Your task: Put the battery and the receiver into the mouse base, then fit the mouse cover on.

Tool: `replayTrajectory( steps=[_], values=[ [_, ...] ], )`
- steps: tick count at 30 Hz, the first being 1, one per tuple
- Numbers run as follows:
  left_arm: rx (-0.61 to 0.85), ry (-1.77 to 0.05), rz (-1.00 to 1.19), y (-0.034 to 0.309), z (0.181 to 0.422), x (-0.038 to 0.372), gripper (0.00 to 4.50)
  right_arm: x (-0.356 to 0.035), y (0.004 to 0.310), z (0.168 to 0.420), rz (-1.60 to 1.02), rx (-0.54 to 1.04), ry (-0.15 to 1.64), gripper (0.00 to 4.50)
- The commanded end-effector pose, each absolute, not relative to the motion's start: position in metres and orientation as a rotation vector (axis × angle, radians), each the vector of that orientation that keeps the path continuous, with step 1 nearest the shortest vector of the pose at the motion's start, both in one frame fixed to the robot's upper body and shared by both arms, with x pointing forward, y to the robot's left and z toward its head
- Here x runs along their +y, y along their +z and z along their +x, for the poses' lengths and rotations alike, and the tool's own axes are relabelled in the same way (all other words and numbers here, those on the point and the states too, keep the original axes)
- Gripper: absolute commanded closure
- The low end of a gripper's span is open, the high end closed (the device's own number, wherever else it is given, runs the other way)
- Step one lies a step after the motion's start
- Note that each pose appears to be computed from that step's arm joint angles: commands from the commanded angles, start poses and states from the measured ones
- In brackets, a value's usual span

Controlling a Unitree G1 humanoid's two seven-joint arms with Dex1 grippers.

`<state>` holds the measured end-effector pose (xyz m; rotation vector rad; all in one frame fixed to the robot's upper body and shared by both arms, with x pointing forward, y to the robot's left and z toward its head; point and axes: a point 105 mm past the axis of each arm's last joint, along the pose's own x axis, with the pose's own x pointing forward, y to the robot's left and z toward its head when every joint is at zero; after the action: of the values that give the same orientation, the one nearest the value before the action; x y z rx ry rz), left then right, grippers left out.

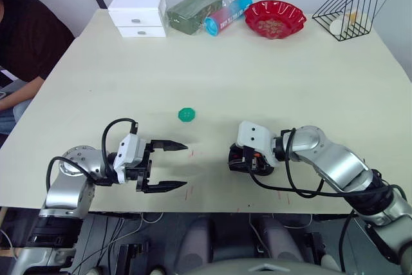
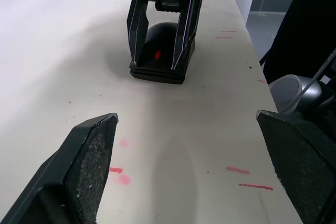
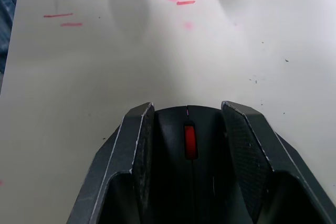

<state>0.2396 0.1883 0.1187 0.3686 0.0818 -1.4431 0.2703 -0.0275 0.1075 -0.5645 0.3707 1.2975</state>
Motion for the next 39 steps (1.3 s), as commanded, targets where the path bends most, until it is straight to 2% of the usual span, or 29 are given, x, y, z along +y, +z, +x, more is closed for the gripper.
replayTrajectory(
  steps=[1, 17, 39],
  values=[
    [0.052, -1.45, 0.404, 0.129, 0.238, 0.187, 0.0, -0.042, 0.078, 0.271, -0.524, 0.488, 1.263, 2.38],
    [0.058, -1.45, 0.41, 0.132, 0.239, 0.191, 0.0, -0.056, 0.058, 0.266, -0.502, 0.504, 1.306, 2.38],
    [0.058, -1.463, 0.416, 0.134, 0.242, 0.187, 0.0, -0.06, 0.067, 0.267, -0.545, 0.473, 1.323, 2.38]
  ],
)
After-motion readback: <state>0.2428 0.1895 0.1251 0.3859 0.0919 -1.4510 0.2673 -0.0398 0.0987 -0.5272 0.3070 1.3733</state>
